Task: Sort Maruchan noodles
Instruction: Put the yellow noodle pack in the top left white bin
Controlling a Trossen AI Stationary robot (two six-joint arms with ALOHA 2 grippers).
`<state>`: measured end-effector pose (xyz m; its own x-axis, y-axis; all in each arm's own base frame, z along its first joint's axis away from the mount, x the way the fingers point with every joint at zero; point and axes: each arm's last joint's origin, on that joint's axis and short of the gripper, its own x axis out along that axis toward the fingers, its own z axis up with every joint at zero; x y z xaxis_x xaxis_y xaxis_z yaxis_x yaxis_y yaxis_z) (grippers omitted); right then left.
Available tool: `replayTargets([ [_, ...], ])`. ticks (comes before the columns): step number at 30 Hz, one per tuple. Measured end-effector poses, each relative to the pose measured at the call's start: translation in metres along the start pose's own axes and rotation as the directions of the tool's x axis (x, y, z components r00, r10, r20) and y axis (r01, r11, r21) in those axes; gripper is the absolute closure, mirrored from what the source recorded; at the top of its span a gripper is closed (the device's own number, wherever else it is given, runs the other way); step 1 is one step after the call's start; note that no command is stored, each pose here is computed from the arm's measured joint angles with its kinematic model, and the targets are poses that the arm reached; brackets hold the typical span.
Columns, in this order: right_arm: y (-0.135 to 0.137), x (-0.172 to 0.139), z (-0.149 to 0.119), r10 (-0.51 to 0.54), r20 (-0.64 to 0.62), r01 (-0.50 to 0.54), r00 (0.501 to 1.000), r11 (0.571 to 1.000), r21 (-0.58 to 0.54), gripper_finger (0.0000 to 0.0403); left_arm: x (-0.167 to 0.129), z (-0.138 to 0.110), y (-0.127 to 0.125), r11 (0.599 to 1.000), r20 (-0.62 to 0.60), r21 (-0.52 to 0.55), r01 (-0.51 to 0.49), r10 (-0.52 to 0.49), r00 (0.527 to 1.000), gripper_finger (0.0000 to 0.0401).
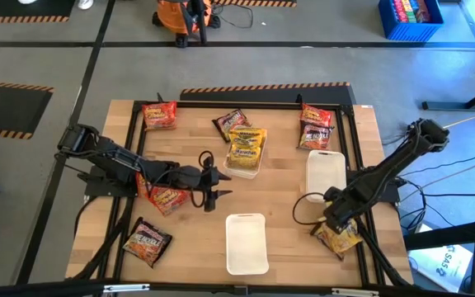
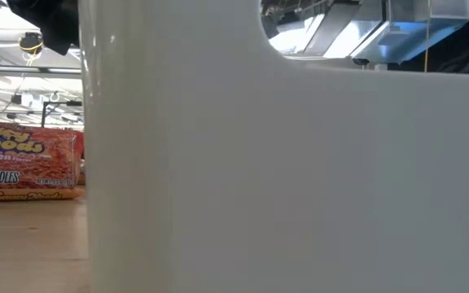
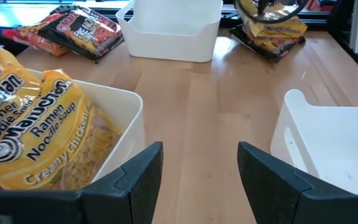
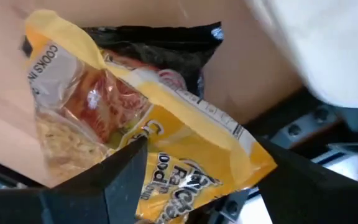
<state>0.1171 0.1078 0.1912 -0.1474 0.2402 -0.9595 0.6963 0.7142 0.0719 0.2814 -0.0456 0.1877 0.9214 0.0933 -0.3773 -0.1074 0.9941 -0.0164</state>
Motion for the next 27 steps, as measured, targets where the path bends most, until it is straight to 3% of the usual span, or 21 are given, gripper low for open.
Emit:
replayTargets([
  [6,0.003,0.001,0.001,0.031,-0.002,-0.031,1.000,0.999,-0.040,0.0190,0.000,0.000,-0.001,1.000,0.000,0.007,0.004,-0.004,1.000,0.0201],
  [18,0.004,0.001,0.002,0.028,0.048,-0.022,0.998,0.992,-0.123,0.0391,0.000,0.000,-0.001,1.000,-0.001,0.009,0.003,-0.003,1.000,0.0201],
  [27,0.018,-0.024,-0.001,0.103,0.146,-0.071,0.984,0.975,-0.210,0.0400,0.000,0.000,-0.001,1.000,0.000,0.009,0.002,-0.002,1.000,0.0201],
])
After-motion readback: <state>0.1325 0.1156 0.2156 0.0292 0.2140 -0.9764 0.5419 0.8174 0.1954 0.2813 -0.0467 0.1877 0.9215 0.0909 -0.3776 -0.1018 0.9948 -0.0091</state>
